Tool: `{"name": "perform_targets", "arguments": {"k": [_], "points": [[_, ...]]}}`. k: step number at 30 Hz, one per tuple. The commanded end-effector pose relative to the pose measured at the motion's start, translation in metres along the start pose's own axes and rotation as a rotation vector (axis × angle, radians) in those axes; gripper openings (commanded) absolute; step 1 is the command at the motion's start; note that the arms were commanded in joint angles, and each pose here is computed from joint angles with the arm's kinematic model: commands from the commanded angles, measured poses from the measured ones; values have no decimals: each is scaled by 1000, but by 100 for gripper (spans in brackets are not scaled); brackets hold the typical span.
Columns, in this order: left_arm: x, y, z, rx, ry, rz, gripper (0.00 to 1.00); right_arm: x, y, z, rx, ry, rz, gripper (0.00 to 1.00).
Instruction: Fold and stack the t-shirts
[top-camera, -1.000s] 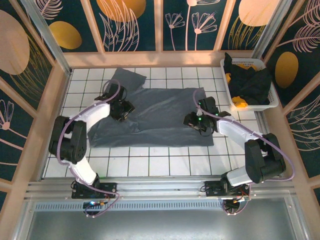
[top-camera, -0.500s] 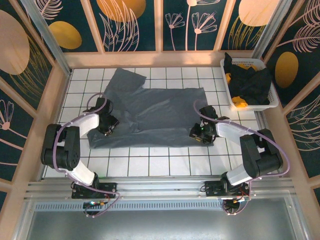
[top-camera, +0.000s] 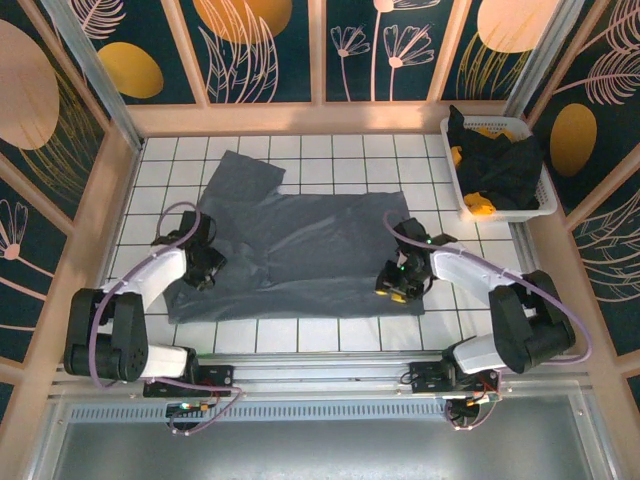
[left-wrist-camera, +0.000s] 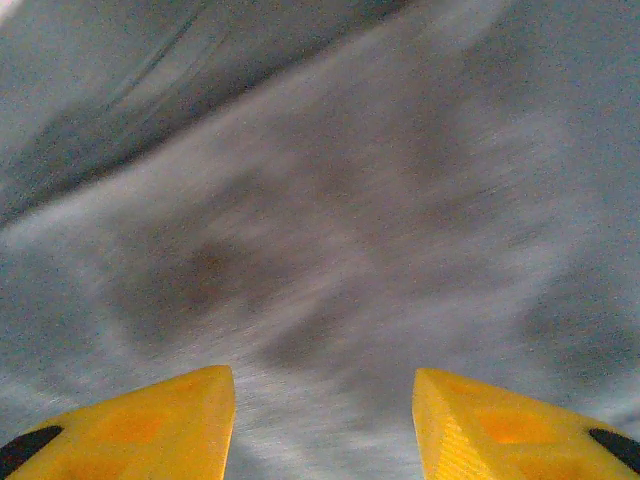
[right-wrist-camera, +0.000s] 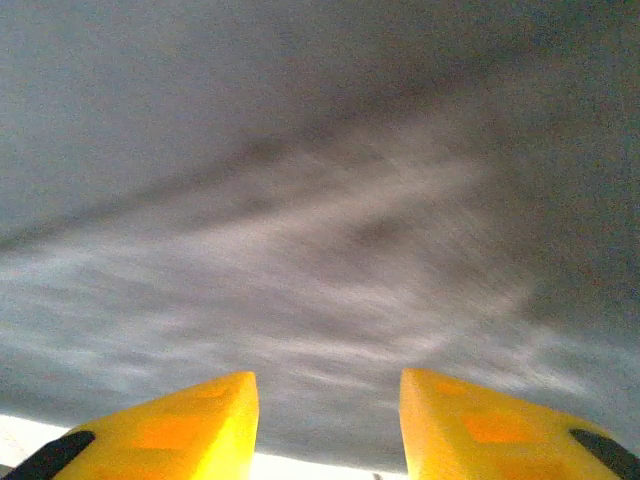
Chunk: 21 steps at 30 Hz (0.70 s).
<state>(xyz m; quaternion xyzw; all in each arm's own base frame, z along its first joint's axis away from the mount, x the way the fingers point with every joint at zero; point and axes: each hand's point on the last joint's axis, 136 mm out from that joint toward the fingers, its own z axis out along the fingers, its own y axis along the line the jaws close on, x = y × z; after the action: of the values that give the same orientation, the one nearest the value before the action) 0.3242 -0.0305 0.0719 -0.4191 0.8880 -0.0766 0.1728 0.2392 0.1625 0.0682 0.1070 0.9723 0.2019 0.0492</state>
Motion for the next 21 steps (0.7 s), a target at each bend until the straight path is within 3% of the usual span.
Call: {"name": "perform_targets", "arguments": {"k": [1, 5, 10, 15, 21], "points": [[-56, -69, -6, 71, -104, 122, 50, -65, 37, -30, -98, -196, -65, 45], [-106, -138, 27, 65, -153, 246, 45, -140, 66, -39, -159, -323, -89, 45], [-163, -185, 65, -21, -268, 325, 43, -207, 96, -49, -195, -400, -110, 44], [-198, -216, 93, 12, -387, 317, 43, -227, 99, -52, -215, -397, -100, 44], [-220, -227, 131, 64, -474, 277, 45, -221, 94, -57, -227, -385, -86, 44]]}}
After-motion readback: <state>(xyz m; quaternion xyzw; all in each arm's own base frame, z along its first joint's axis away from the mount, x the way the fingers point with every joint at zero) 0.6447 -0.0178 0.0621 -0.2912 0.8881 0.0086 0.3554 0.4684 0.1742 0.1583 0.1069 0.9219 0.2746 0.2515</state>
